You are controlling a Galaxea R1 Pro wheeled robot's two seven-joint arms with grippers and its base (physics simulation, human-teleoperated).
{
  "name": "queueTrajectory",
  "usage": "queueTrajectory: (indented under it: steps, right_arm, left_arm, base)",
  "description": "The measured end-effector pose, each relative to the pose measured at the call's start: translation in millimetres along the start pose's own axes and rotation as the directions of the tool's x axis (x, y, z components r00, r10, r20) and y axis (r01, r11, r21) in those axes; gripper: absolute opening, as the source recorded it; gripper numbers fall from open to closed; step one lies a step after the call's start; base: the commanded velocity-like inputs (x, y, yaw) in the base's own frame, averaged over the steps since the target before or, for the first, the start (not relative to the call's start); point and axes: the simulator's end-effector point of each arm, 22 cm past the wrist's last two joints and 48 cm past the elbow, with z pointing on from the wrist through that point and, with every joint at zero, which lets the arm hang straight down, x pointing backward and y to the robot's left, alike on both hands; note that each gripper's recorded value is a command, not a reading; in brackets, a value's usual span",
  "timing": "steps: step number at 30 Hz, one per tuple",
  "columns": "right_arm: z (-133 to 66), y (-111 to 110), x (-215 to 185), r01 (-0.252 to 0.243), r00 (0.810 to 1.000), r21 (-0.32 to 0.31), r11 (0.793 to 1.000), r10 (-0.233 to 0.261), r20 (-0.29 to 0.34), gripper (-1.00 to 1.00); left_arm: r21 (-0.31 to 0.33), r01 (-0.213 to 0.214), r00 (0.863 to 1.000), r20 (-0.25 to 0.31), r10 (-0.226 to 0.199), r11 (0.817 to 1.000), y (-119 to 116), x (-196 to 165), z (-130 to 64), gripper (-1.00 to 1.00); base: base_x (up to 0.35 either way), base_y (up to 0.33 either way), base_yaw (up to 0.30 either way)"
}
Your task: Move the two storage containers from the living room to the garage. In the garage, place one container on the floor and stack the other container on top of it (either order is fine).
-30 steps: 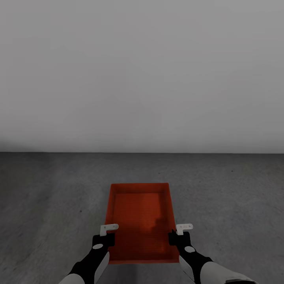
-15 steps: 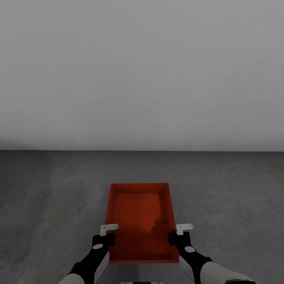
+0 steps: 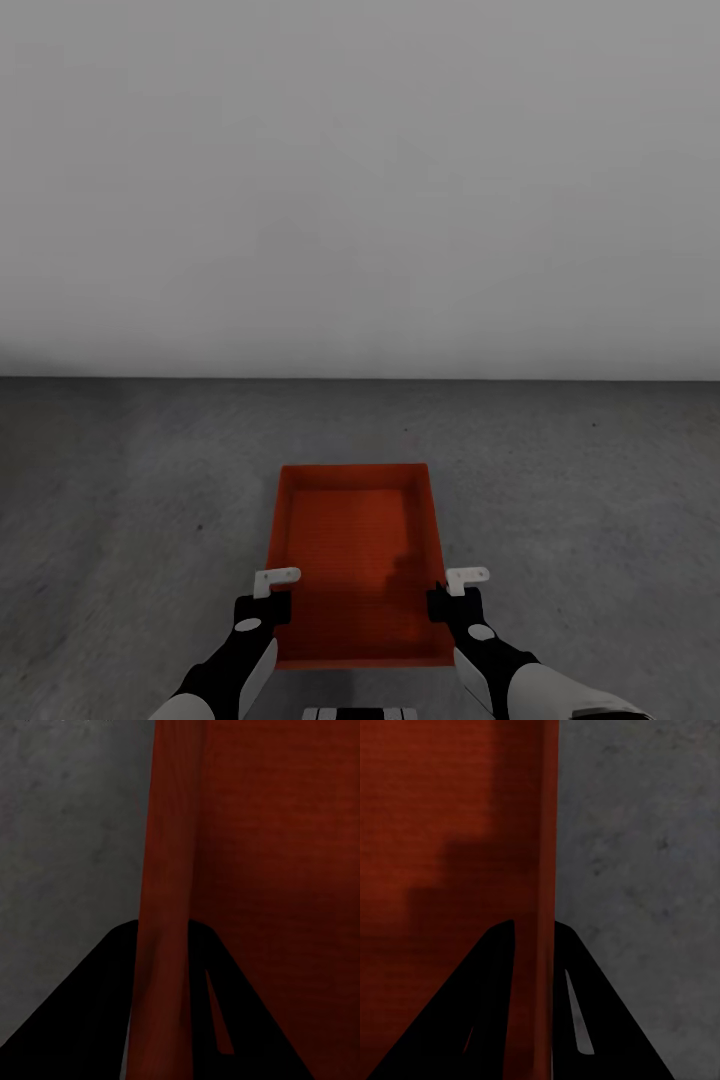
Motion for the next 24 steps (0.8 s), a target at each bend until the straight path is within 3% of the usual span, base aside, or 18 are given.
queueTrajectory:
  steps: [7,24]
  right_arm:
    - [0.0,0.0,0.0,0.000,1.000,0.000,1.000,0.000,0.000,-1.00]
    - [25.7,1.4,27.9,0.000,1.000,0.000,1.000,0.000,0.000,-1.00]
  left_arm:
    - [0.000,0.000,1.000,0.000,0.000,1.000,0.0,0.1,0.0,-1.00]
    - [0.000,0.001,1.000,0.000,-0.001,1.000,-2.2,25.3,28.5,-1.00]
  base:
    - [0.000,0.000,0.000]
    - [0.000,0.000,0.000]
